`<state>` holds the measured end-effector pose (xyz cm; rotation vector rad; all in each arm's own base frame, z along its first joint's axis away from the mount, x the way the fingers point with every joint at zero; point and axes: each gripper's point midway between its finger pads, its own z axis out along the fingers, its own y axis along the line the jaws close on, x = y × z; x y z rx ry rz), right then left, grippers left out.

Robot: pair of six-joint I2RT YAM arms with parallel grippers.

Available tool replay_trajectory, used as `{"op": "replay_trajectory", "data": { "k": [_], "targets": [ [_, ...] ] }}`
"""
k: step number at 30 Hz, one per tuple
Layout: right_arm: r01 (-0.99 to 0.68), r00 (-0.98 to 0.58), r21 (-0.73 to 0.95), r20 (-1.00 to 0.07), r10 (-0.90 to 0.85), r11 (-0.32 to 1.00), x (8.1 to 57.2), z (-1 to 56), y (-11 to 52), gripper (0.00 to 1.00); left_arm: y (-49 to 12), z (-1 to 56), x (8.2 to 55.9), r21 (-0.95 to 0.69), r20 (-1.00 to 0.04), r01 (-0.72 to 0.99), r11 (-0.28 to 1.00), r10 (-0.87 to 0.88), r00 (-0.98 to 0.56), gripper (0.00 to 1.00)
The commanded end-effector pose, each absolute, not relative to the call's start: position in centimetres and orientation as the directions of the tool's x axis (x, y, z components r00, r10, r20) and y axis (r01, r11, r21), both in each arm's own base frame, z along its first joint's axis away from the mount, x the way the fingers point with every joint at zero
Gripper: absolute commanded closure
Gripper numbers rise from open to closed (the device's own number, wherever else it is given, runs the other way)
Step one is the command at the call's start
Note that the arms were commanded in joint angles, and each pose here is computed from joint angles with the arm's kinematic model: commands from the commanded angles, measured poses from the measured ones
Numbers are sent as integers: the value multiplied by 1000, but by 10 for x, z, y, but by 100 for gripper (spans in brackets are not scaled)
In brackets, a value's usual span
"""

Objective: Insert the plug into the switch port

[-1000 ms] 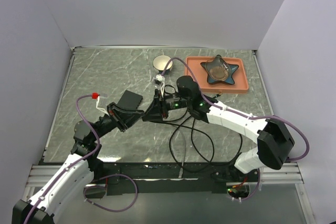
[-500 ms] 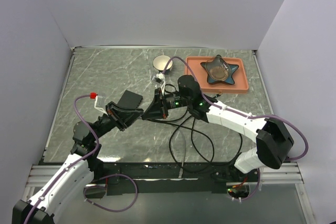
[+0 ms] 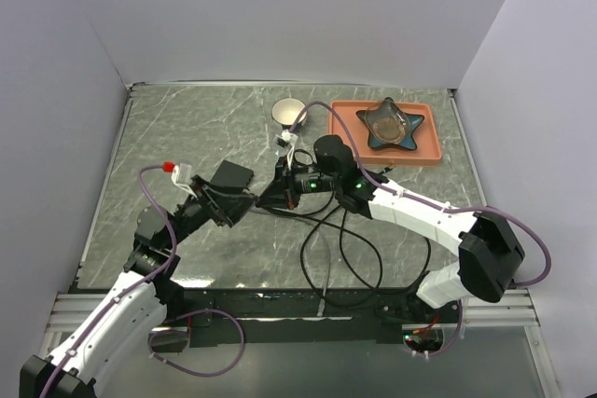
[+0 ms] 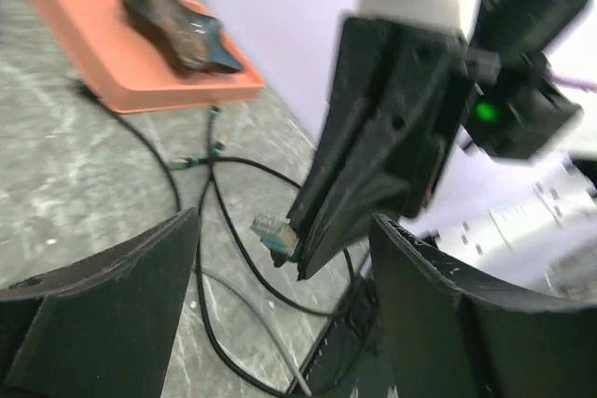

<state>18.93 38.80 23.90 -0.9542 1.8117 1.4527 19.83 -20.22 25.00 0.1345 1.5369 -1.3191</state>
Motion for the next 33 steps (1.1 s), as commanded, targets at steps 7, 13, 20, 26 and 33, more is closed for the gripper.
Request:
{"op": "replay_trajectory", "data": {
  "k": [7, 13, 20, 26, 33],
  "targets": [
    [-830, -414, 277, -887, -203, 484, 231, 222, 342, 100, -167, 275, 254, -665, -746, 408, 625, -576, -335, 20],
    [-732, -341, 27, -880, -332, 680, 253, 201, 313, 100, -146, 253, 282, -615, -769, 201, 762, -523, -368, 18],
    [-690, -236, -231, -824, -515, 686, 262, 176, 319, 100, -133, 214, 316, -568, -732, 114, 815, -436, -524, 19],
    [-698, -156, -363, -765, -625, 618, 266, 157, 333, 100, -103, 186, 339, -587, -674, 62, 807, -445, -590, 20],
    [-724, -110, -400, -737, -667, 562, 279, 145, 358, 100, -78, 146, 364, -572, -623, -50, 818, -474, -622, 23]
  ]
}}
